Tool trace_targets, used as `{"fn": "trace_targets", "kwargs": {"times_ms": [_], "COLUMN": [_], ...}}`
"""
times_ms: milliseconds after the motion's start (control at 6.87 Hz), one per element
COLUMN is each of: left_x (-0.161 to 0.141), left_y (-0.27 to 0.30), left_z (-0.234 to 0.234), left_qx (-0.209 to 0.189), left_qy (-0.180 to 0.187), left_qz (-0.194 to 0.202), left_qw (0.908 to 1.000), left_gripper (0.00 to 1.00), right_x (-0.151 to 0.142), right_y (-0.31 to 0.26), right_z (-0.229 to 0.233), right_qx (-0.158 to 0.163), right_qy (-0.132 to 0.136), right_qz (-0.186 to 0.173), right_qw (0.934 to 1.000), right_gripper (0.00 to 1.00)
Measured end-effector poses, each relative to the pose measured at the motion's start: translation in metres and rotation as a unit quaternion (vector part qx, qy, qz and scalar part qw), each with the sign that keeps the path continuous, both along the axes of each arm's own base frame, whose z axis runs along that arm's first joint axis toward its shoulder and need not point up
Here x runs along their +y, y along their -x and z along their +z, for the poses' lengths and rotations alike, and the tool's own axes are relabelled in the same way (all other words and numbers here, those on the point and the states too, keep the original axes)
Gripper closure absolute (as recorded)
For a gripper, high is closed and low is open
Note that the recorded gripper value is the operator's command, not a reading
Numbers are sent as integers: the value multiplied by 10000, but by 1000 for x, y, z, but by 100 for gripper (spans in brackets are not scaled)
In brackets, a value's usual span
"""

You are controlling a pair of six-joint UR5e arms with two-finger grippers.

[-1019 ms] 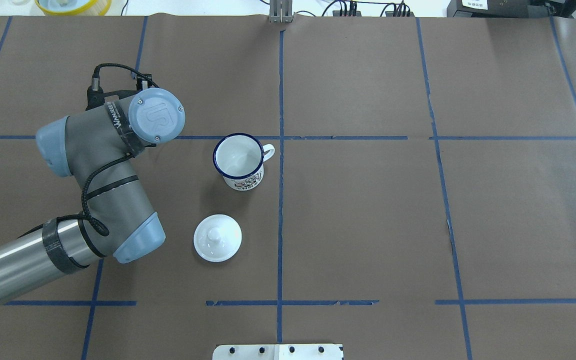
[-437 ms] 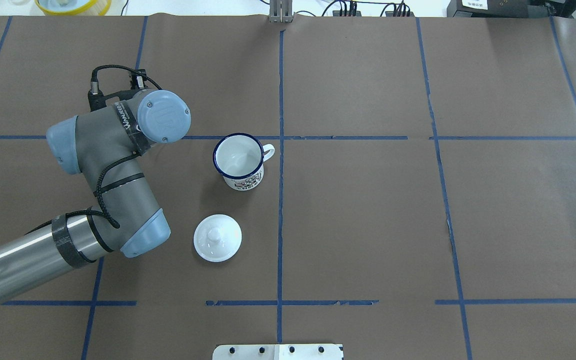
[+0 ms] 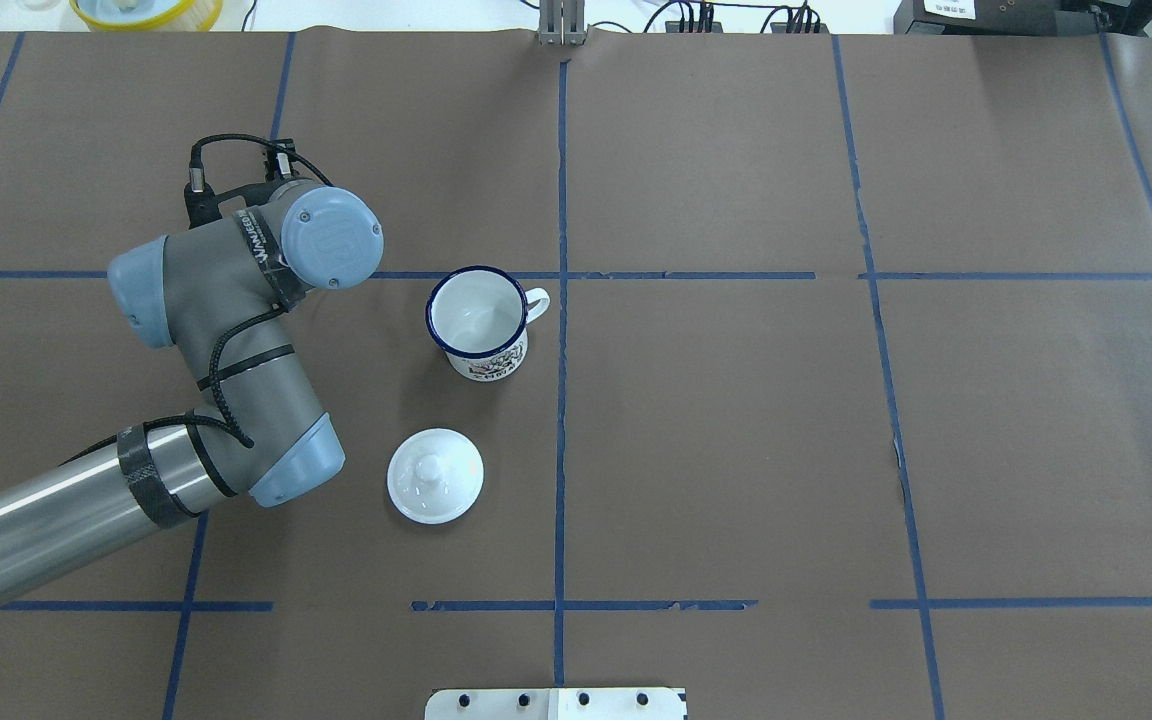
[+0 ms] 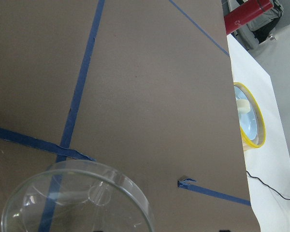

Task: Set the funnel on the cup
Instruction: 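Grasp the clear glass funnel with the left gripper, then lift the funnel upright and carry it toward the mug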

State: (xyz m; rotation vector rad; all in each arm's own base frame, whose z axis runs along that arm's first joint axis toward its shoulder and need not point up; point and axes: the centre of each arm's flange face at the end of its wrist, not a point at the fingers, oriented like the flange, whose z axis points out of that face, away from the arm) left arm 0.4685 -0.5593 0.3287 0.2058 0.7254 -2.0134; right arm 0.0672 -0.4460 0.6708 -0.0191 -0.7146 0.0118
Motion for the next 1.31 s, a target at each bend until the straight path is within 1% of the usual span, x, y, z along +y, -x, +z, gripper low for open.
{"fn": "trace_targets", "kwargs": {"times_ms": [146,291,728,873,1019,1165,1310], "left_x": [-2,-2,-2,-1,2,12,28], "left_y": [-1,-1,2,12,34,59,80], "left_z": [2,3,-5,-21,-53,-90,-124], "left_qx": [1,-9,-147,-89,39,151,278], "left_qy": [-5,-10,-103,-222,-452,-726,-971], "left_qz": [-10,1,273,330,409,626,1019], "left_qw": [10000,10000,9995,9992,9981,9953,9897], "left_gripper": [100,100,100,100,100,100,100], "right_x": [0,0,0,0,0,0,0], "right_y": [0,0,0,0,0,0,0], "right_z": [0,0,0,0,0,0,0], "right_qx": [0,0,0,0,0,0,0], "right_qy": [0,0,0,0,0,0,0], "right_qz": [0,0,0,0,0,0,0], "right_qw": [10000,10000,10000,10000,10000,10000,10000], "right_gripper": [0,0,0,0,0,0,0]}}
